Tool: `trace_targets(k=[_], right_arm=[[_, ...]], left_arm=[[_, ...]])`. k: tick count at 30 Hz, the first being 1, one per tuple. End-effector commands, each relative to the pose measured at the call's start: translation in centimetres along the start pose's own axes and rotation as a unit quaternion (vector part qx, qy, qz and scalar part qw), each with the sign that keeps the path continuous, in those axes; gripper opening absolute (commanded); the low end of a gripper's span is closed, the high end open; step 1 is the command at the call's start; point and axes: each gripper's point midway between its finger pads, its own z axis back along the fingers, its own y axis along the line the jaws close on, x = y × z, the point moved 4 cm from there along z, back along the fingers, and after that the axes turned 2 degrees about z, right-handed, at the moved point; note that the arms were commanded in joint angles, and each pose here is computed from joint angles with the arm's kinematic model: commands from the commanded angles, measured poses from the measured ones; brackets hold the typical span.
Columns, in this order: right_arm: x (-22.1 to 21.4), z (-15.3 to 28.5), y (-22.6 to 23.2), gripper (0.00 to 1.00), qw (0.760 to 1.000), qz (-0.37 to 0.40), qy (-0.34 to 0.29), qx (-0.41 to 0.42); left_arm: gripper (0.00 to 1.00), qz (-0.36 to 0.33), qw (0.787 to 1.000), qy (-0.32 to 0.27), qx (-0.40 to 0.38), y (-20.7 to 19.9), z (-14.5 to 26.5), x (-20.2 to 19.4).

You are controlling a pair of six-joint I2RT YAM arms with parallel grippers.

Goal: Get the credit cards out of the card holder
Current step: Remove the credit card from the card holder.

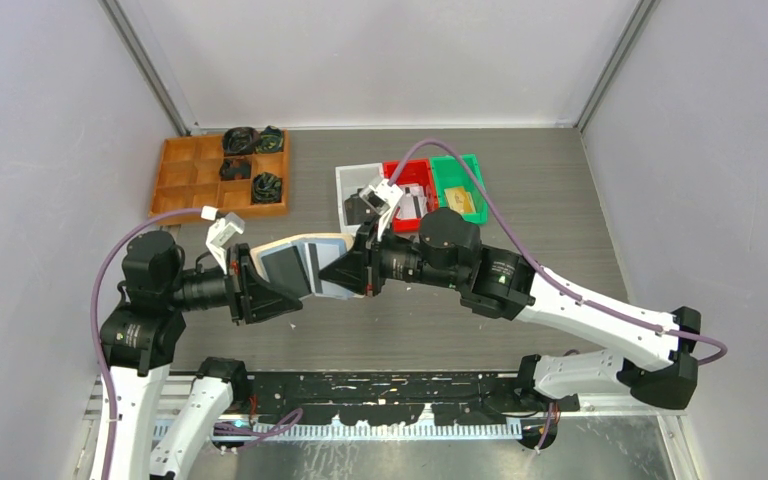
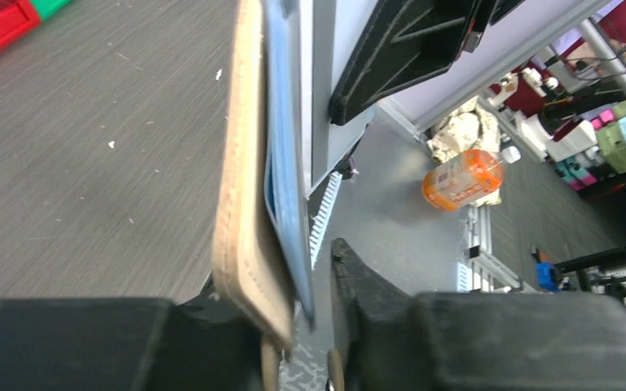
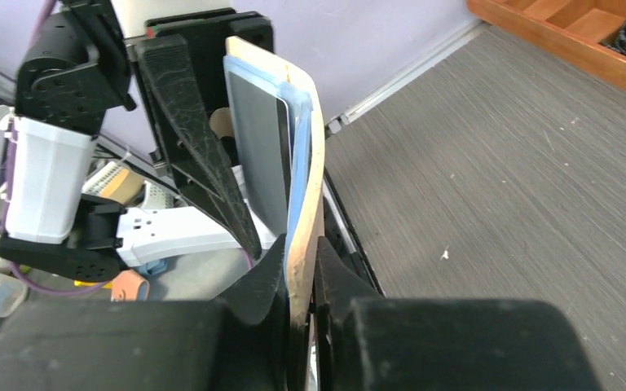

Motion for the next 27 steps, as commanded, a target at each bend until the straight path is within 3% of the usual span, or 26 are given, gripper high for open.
trace_targets(k=[1,10,20,22,25,27], right_arm=[[3.2,1.8,2.6,0.02,0.995,0.016,-0.074,0.065],[2.5,3.2,2.9,0.01,0.991,0.005,-0.096,0.096],[1.5,3.0,2.1,0.01,0.988,-0.024,-0.116,0.097],[1.3,2.9,2.0,0.08,0.988,-0.032,-0.118,0.094],[1.8,3.1,1.6,0.28,0.987,-0.044,-0.13,0.081],[2.9,3.9,1.2,0.46,0.985,-0.052,-0.154,0.057]], left_arm=[[0.3,-0.019,0.999,-0.015,-0.027,-1.8,0.3,1.4],[0.31,0.025,0.998,-0.038,-0.043,-2.2,0.0,2.6],[0.13,0.031,0.997,-0.049,-0.052,-3.0,0.0,3.6],[0.07,0.026,0.997,-0.055,-0.044,-2.8,0.0,3.8],[0.01,0.018,0.998,-0.056,-0.027,-2.1,-0.1,3.8],[0.0,0.012,0.998,-0.054,-0.013,-1.6,-0.1,3.7]])
